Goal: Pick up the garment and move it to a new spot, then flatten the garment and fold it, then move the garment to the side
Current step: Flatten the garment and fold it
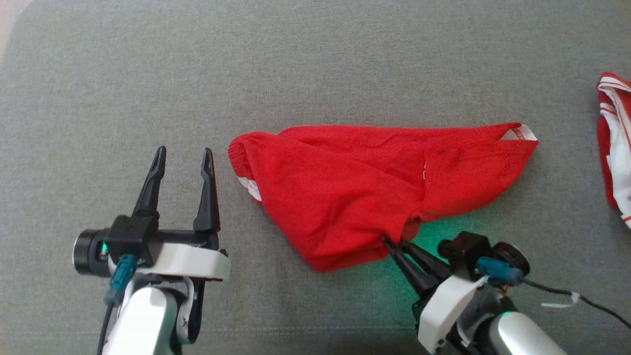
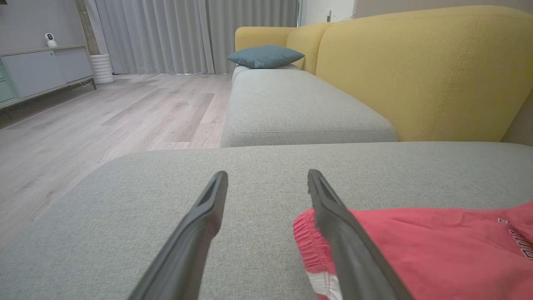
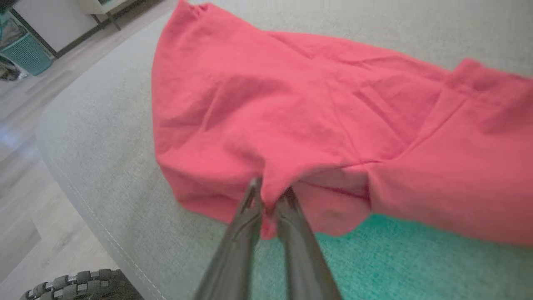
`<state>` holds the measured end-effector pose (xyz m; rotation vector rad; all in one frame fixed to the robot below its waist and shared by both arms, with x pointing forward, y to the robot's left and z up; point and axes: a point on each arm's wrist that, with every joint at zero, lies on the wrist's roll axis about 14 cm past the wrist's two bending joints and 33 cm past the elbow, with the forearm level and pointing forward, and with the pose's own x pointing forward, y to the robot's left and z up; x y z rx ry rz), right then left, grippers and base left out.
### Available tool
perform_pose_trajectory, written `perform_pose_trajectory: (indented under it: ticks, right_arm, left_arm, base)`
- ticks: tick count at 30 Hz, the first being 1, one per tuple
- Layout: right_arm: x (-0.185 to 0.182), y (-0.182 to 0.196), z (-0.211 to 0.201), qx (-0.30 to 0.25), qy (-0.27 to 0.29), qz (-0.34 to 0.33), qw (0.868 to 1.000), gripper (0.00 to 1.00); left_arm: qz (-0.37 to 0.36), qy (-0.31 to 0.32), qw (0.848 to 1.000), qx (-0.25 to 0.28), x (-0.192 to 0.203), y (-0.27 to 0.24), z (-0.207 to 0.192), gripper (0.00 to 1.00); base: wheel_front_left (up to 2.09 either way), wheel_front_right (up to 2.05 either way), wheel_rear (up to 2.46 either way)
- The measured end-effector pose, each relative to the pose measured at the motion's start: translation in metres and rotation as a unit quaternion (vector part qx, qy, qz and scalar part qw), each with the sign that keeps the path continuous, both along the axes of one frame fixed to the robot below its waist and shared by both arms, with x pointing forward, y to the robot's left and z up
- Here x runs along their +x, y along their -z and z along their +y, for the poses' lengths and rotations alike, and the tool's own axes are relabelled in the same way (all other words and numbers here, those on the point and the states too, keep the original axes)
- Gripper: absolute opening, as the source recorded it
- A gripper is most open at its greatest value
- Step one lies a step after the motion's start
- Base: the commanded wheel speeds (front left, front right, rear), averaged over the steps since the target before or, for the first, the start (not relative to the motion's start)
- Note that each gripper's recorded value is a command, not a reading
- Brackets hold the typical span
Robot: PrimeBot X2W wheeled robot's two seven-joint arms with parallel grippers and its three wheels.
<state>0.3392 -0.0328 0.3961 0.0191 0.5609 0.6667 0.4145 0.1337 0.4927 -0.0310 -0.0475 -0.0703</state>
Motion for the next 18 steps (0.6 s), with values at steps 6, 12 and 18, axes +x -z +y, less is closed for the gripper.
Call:
perform_pose_trajectory:
  ticks: [6, 12, 18]
  right_arm:
    - [0.014, -0.028, 0.0, 0.039, 0.014, -0.041, 0.998, 0.0]
    - [0.04, -0.055, -0.014, 0.062, 0.047, -0.079, 0.994, 0.0]
    - [0.079, -0.078, -0.029, 0.077, 0.083, -0.118, 0.987, 0.0]
  left_arm:
    - [-0.003, 0.002, 1.0, 0.001, 0.001, -0.002, -0.001, 1.0]
    - [0.0, 0.007, 1.0, -0.005, 0.002, 0.001, -0.006, 1.0]
    - [0.008, 0.01, 1.0, -0.005, 0.006, 0.007, -0.007, 1.0]
  base:
    - [0.0, 0.0, 0.0]
    - [0.0, 0.0, 0.0]
    - [0.0, 0.0, 0.0]
